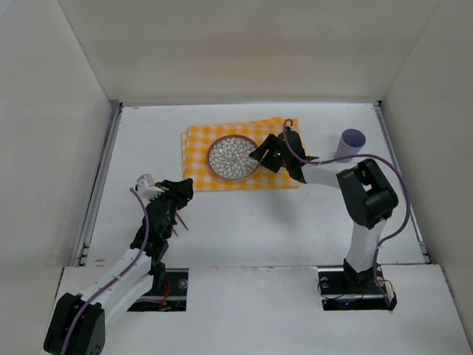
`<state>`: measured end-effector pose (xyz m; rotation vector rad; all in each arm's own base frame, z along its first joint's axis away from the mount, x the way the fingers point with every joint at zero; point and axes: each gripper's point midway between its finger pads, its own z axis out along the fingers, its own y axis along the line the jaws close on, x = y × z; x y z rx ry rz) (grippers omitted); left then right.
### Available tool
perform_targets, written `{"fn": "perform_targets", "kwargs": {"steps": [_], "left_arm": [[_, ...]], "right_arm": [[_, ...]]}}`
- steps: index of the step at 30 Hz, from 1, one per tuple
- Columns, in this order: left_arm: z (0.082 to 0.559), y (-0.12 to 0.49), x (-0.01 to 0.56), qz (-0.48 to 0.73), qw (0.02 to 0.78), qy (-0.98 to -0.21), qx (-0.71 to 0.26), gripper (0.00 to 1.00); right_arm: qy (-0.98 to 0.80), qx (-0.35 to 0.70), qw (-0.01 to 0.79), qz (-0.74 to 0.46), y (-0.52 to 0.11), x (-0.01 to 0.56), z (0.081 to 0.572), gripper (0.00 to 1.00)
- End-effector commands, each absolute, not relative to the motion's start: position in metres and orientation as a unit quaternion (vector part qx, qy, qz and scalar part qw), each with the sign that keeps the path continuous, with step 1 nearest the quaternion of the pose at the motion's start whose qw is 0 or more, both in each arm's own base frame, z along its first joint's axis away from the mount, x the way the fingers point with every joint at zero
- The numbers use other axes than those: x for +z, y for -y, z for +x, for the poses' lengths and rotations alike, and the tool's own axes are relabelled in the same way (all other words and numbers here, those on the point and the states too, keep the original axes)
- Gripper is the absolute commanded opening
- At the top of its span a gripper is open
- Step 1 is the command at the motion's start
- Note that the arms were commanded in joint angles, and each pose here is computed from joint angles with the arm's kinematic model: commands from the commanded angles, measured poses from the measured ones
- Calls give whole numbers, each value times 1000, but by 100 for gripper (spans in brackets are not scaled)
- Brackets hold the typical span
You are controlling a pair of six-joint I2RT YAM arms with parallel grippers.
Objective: Set the dinner table for one person
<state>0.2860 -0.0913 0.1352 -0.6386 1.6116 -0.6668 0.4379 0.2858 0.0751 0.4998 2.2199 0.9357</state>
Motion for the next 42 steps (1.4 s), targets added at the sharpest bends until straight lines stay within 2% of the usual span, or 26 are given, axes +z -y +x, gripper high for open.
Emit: {"fn": "perform_targets", "kwargs": {"steps": [1, 5, 6, 10, 12, 14, 18, 21, 26, 33, 40, 42], "left_arm": [[287, 91, 144, -278, 609, -681, -297, 46], [287, 92, 145, -276, 612, -679, -295, 46], [287, 93, 144, -277, 610, -681, -295, 46], [286, 100, 145, -267, 607, -685, -302, 46], [286, 102, 146, -264, 608, -685, -302, 46], [285, 106, 146, -259, 606, -687, -306, 46], [283, 110, 150, -254, 608, -684, -312, 46], [283, 111, 145, -254, 604, -690, -307, 47], [283, 113, 146, -252, 603, -690, -310, 47], [282, 112, 148, -254, 606, -685, -314, 47], [283, 112, 145, -253, 603, -691, -308, 47], [284, 110, 144, -255, 603, -691, -305, 47]], "right_arm": [[-822, 367, 404, 165, -274, 137, 436, 66], [-831, 315, 435, 143, -244, 160, 411, 66], [-831, 302, 447, 137, -234, 169, 406, 62], [-813, 212, 517, 167, -162, 213, 400, 22], [-800, 144, 544, 209, -109, 229, 397, 17], [-781, 74, 564, 256, -55, 239, 392, 19], [-739, -21, 582, 339, 23, 244, 380, 46], [-732, -72, 568, 369, 58, 233, 378, 55], [-753, -85, 530, 381, 79, 204, 396, 55], [-764, -80, 519, 376, 83, 194, 417, 52], [-776, -79, 498, 378, 85, 166, 435, 45], [-778, -75, 495, 378, 85, 158, 439, 41]]}}
